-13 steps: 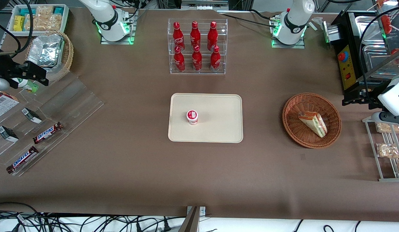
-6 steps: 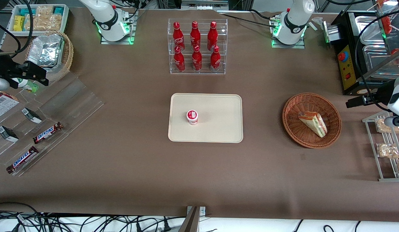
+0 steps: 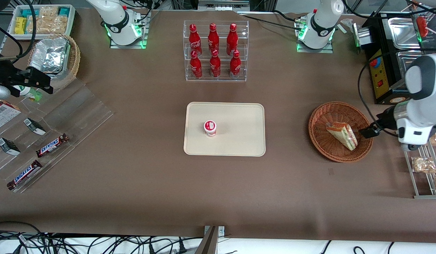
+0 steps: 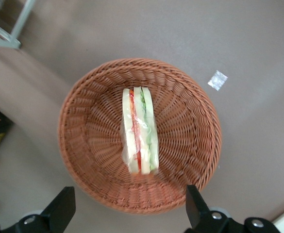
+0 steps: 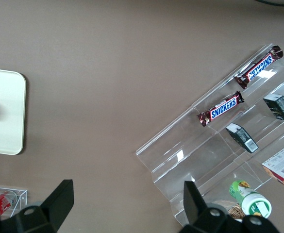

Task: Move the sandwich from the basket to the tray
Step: 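Lower the open left gripper around the sandwich in the basket, then close the left gripper on the sandwich and lift it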

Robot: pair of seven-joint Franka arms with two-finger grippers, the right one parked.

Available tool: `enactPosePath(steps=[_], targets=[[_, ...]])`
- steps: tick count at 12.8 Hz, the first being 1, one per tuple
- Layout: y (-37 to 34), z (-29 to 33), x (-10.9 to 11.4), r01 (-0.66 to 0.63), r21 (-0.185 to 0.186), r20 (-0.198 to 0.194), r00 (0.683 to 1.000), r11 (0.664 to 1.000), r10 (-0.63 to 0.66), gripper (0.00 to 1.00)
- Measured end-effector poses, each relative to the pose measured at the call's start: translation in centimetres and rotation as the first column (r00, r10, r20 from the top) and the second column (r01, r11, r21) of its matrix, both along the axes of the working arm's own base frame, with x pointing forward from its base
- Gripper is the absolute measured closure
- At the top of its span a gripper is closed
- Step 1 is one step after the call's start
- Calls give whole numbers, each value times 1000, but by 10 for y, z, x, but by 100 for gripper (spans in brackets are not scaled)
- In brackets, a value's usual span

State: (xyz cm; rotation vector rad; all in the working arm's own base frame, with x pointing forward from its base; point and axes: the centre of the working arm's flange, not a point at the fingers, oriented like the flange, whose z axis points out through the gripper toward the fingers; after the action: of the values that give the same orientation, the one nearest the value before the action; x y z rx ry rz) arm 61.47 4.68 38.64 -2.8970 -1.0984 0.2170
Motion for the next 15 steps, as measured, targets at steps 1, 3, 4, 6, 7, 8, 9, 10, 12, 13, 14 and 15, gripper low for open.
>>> enactPosePath(steps=[1, 3, 4, 6, 7, 8, 9, 10, 12, 13, 14, 15], targets=[[0, -16, -4, -12, 4, 20, 1000, 1000, 12, 0], [1, -43, -18, -22, 14, 65, 998, 1000, 21, 0], [2, -56, -27, -12, 32, 79, 997, 999, 9, 0], [0, -77, -41, -19, 58, 113, 993, 998, 12, 0], [-5, -85, -45, -26, 61, 127, 992, 998, 18, 0], [-8, -91, -49, -39, 61, 136, 990, 997, 31, 0], [-12, -94, -50, -55, 60, 139, 989, 997, 46, 0], [-18, -94, -50, -64, 62, 139, 989, 996, 55, 0], [-27, -96, -51, -65, 96, 140, 989, 993, 51, 0], [-29, -99, -52, -64, 119, 144, 989, 991, 47, 0], [-29, -105, -52, -61, 134, 149, 988, 989, 41, 0], [-29, -112, -53, -60, 140, 149, 988, 988, 39, 0]])
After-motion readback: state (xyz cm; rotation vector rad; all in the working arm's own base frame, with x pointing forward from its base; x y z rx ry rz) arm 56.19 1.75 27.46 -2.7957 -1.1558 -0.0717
